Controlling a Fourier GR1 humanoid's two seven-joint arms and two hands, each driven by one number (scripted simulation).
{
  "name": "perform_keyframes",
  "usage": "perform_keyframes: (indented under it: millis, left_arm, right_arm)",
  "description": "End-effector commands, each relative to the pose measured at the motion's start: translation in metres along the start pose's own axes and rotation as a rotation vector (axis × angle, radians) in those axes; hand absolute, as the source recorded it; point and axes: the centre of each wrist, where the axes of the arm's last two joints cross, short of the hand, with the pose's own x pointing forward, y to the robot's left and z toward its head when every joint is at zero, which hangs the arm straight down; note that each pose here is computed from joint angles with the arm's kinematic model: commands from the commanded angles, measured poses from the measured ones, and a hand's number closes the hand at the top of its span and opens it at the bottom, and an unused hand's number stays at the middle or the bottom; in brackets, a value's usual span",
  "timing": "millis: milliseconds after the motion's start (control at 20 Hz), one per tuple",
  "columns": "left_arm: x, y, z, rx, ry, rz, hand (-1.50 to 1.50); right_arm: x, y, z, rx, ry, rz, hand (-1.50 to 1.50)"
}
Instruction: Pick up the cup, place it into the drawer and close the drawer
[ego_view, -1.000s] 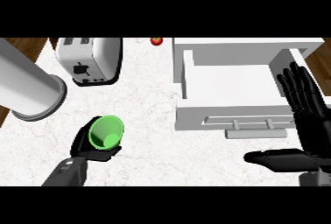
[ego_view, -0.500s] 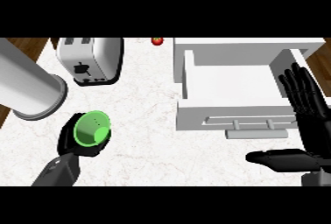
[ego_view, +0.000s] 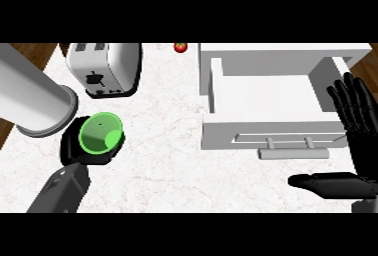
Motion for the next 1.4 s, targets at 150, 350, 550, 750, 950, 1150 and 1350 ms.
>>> perform_keyframes:
  millis: [150,350,550,750,950,1150,1350]
  left_arm:
    - [0.014,-0.049,-0.05,-0.21,-0.127,0.09,1.5]
    - [0.038,-0.085,-0.089,-0.272,-0.163,0.037,1.5]
    - [0.058,-0.146,-0.117,-0.315,-0.195,0.01,1.5]
    - [0.088,-0.183,-0.135,-0.362,-0.195,-0.01,1.5]
    - [0.102,-0.231,-0.137,-0.417,-0.173,-0.055,1.5]
    - [0.12,-0.262,-0.158,-0.413,-0.164,-0.082,1.5]
    - [0.135,-0.3,-0.171,-0.429,-0.142,-0.12,1.5]
  right_arm:
    - [-0.006,-0.003,0.007,-0.032,0.012,0.0,-1.5]
    - [0.003,-0.012,-0.019,-0.014,0.013,0.005,-1.5]
    - [-0.006,-0.001,0.001,-0.018,0.022,0.018,-1.5]
    - [0.013,-0.013,0.001,-0.023,0.016,0.023,-1.5]
    - [0.006,-0.004,-0.001,-0.022,0.022,0.011,-1.5]
    - [-0.014,-0.015,-0.008,-0.007,0.02,0.006,-1.5]
    - [0.001,-0.019,-0.007,-0.006,0.009,0.023,-1.5]
